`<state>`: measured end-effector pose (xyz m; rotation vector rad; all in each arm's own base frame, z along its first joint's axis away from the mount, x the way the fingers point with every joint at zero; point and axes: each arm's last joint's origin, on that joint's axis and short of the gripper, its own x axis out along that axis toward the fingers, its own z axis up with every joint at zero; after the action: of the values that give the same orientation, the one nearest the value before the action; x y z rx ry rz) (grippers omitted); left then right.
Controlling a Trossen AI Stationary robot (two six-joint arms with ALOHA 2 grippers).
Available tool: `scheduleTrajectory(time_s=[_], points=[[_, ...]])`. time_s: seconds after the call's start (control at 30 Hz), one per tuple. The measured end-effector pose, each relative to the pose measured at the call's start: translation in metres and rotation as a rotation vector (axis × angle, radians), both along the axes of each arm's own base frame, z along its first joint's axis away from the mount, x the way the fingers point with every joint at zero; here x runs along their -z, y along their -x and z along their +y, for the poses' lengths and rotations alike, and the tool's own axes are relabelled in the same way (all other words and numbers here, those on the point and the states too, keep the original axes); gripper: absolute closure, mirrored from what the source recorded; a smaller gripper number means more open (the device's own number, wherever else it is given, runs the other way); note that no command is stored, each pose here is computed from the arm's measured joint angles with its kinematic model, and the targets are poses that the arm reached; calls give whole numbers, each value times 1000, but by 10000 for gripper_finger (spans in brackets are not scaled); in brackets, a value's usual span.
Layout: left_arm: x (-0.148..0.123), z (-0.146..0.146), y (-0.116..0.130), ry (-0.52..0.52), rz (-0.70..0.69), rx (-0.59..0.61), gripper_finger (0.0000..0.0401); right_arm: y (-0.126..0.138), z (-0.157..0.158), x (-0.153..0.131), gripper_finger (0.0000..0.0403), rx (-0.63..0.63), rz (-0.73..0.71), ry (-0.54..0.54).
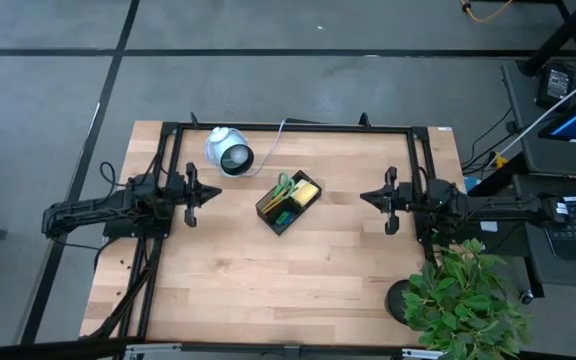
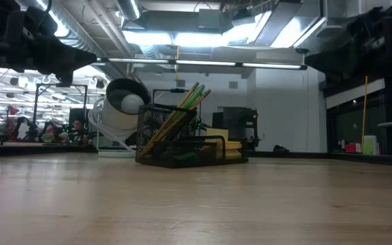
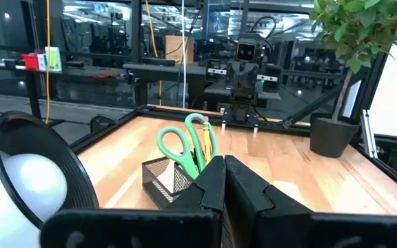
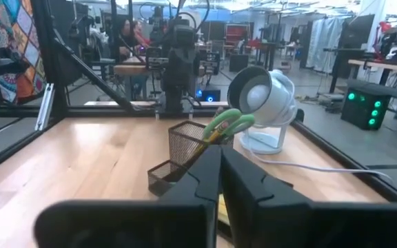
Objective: Pick and place office supplies into organizer
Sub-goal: Return to Home Position
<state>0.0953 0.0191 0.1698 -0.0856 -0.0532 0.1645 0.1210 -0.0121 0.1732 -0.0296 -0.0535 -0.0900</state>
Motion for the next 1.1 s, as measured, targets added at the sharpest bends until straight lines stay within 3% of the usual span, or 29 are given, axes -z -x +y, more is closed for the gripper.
scheduleTrajectory(time_s=[0.27,0.6,1.1], points=[[0,0,0,0,0,0,399,0,0,1,396,1,12,2],[0,0,0,0,0,0,399,0,0,4,367,0,45,-27],[0,0,0,0,0,0,399,8,7,2,365,-49,27,-28]])
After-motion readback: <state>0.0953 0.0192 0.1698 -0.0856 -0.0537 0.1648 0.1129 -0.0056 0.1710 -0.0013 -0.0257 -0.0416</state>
